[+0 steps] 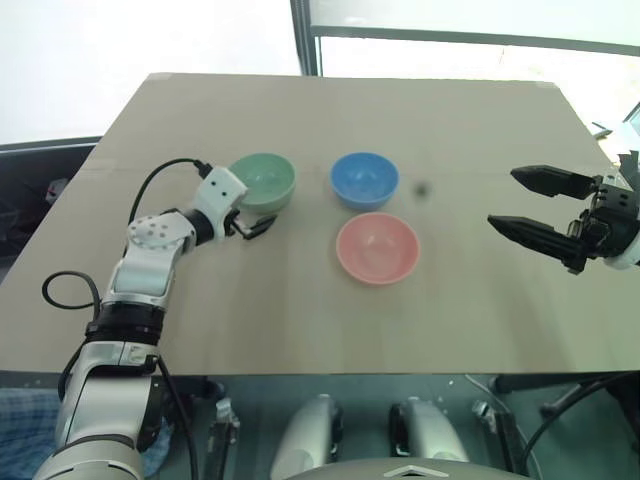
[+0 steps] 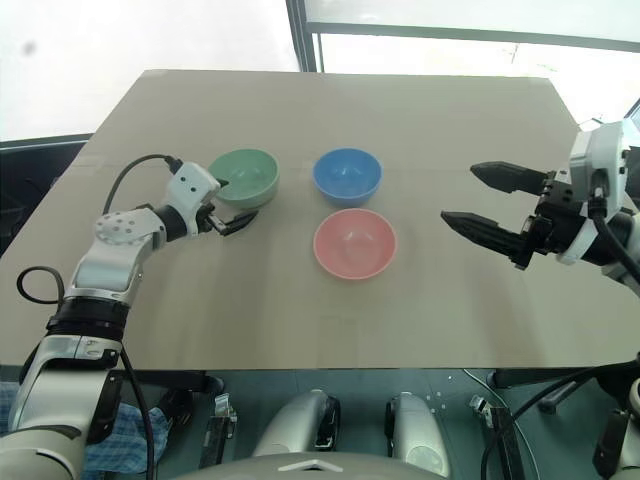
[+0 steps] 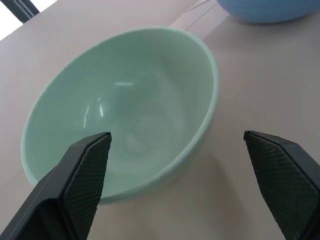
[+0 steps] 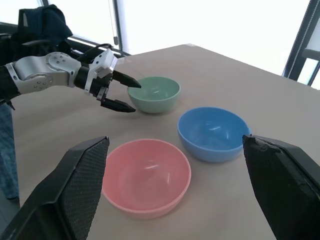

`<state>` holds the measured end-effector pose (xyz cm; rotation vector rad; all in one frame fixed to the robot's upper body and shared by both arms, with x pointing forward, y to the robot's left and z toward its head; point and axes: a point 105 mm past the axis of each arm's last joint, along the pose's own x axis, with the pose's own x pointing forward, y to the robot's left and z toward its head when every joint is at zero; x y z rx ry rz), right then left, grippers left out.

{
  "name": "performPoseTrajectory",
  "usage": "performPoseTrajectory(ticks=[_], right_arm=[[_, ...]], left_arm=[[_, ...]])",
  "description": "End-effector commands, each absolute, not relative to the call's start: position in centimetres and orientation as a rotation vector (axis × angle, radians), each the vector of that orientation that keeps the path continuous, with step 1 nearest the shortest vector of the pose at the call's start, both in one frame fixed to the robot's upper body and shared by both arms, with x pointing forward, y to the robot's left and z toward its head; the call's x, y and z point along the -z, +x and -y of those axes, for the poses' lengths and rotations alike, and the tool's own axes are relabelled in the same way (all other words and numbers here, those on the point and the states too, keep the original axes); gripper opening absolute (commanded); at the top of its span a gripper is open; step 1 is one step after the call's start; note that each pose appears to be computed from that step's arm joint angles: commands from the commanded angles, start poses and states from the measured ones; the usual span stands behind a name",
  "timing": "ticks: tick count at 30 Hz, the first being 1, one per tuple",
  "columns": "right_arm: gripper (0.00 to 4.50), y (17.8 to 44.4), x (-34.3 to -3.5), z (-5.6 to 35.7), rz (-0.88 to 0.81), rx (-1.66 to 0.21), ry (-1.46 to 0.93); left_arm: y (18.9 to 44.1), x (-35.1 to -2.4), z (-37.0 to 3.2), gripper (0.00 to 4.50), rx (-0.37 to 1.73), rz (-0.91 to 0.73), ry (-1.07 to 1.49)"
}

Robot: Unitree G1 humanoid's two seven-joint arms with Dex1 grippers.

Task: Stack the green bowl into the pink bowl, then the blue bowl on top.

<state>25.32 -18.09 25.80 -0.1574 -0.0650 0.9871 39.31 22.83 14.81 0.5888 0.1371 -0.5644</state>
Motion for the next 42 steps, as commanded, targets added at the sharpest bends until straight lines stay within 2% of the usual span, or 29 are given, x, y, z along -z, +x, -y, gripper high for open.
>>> performPoseTrajectory(ticks=[1, 5, 9, 10, 13, 14, 15, 16, 19, 26, 28, 30, 38, 42], right_arm=[[4.47, 24.8, -27.0, 17.9, 0.123, -0.986, -0.196], [4.47, 24.8, -26.9, 17.9, 0.128, -0.983, -0.206], [4.5, 24.7, -26.9, 18.1, 0.13, -0.982, -0.21], [4.5, 24.7, -26.9, 18.1, 0.13, -0.981, -0.211], [4.5, 24.7, -26.7, 18.2, 0.129, -0.978, -0.213], [4.5, 24.7, -26.7, 18.2, 0.129, -0.978, -0.214], [4.5, 24.8, -26.7, 18.2, 0.13, -0.978, -0.214], [4.5, 24.7, -26.7, 18.2, 0.131, -0.978, -0.215], [4.5, 24.7, -26.7, 18.3, 0.133, -0.978, -0.216], [4.5, 24.7, -26.6, 18.2, 0.135, -0.981, -0.215], [4.5, 24.8, -26.6, 18.1, 0.134, -0.981, -0.215], [4.5, 24.7, -26.5, 18.2, 0.131, -0.981, -0.216], [4.5, 24.8, -26.4, 18.1, 0.129, -0.981, -0.219], [4.5, 24.7, -26.4, 18.0, 0.13, -0.979, -0.219]], left_arm=[[40.1, -15.8, -22.3, 4.5, 0.586, -0.092, 0.657], [40.8, -16.1, -21.9, 4.5, 0.613, -0.077, 0.716], [41.2, -16.6, -21.5, 3.64, 0.638, -0.065, 0.729], [41.2, -16.7, -21.4, 3.08, 0.647, -0.065, 0.749], [41.3, -16.7, -21.3, 1.87, 0.662, -0.063, 0.787], [41.3, -16.7, -21.3, 1.52, 0.666, -0.062, 0.797], [41.3, -16.8, -21.3, 1.42, 0.669, -0.062, 0.805], [41.4, -16.8, -21.3, 0.74, 0.671, -0.061, 0.807], [41.4, -17.0, -21.3, 0.04, 0.677, -0.059, 0.82], [41.3, -17.6, -21.1, 0.04, 0.71, -0.048, 0.861], [41.4, -18.6, -20.3, 0.04, 0.731, -0.004, 0.865], [41.0, -20.5, -17.8, 0.04, 0.823, 0.088, 0.868], [34.5, -23.5, -9.2, 0.04, 1.361, 0.336, 1.003], [31.4, -22.6, -7.1, 0.04, 1.563, 0.378, 1.07]])
